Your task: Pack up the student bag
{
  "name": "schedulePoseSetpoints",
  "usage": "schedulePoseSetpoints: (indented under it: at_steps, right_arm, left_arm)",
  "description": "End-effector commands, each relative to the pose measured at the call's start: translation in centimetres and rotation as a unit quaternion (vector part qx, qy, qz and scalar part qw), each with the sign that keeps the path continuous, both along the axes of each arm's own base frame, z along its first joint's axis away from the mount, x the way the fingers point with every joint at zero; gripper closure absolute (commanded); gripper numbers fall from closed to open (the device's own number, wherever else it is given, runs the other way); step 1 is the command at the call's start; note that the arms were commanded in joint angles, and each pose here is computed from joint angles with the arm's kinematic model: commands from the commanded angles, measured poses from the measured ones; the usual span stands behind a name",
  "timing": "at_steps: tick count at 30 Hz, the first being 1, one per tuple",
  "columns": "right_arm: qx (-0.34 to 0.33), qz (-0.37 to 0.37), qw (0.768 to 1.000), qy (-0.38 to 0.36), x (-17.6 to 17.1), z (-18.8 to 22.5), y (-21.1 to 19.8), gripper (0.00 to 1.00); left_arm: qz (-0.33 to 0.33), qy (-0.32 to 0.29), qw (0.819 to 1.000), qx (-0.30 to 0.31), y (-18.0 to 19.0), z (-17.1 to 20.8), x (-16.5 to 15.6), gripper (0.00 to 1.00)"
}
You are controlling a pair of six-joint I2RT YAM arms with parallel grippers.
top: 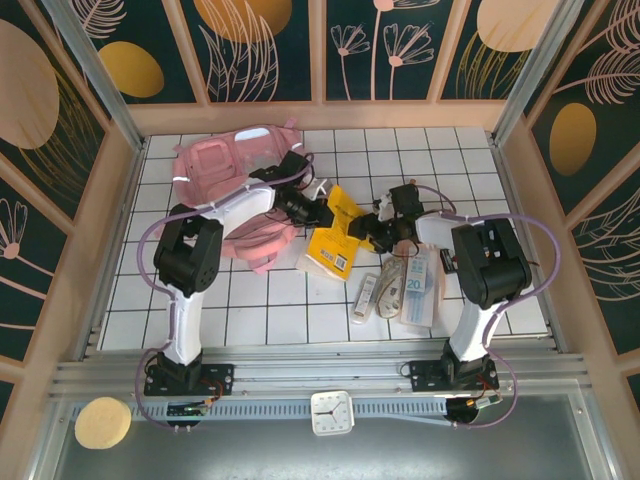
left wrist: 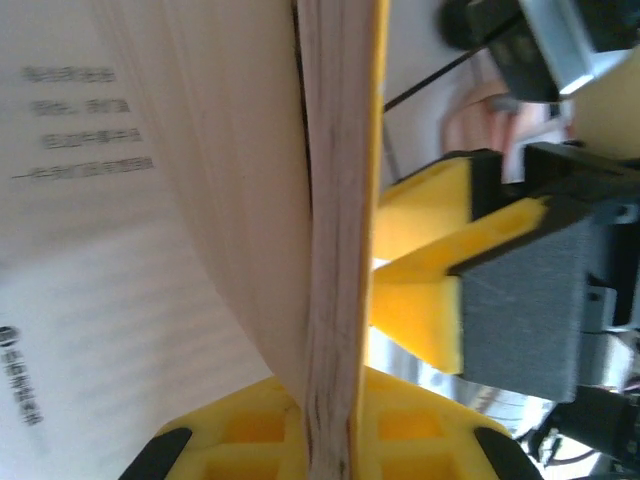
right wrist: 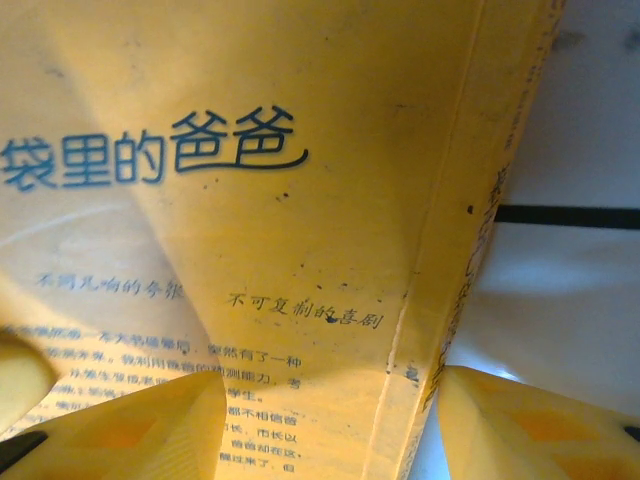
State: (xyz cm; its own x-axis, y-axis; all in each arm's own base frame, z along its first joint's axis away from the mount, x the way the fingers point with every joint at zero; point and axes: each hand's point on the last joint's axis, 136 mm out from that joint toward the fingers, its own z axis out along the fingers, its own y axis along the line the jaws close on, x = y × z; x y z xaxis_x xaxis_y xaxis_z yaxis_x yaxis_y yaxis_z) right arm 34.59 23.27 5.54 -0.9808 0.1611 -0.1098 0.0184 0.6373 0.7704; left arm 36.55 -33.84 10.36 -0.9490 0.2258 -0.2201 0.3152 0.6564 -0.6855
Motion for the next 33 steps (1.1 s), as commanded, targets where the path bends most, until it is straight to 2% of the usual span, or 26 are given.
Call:
schedulePoseSetpoints:
  at_steps: [1,8,19,33]
  right_arm:
    - [0.057,0.022,0.997,-0.054,0.7,3.8,1.4,0.41]
    - [0.096,0.033,0.991,-0.082,0.7,6.0,2.2,0.41]
    - [0.133,0.055,0.985,-0.091,-0.7,6.7,3.1,0.37]
    - [0.13,0.065,0.987,-0.066,-3.3,5.3,2.6,0.34]
  left_arm:
    - [-0.01,0.0,0.996,-0.088,-1.3,4.2,-0.4,0.99]
    - [-0.002,0.003,0.991,-0.13,-1.3,5.9,0.1,1.0]
    - [0.009,-0.002,0.984,-0.178,-1.3,8.8,0.6,0.99]
    - [0.018,-0.011,0.985,-0.173,-0.5,9.6,0.9,0.99]
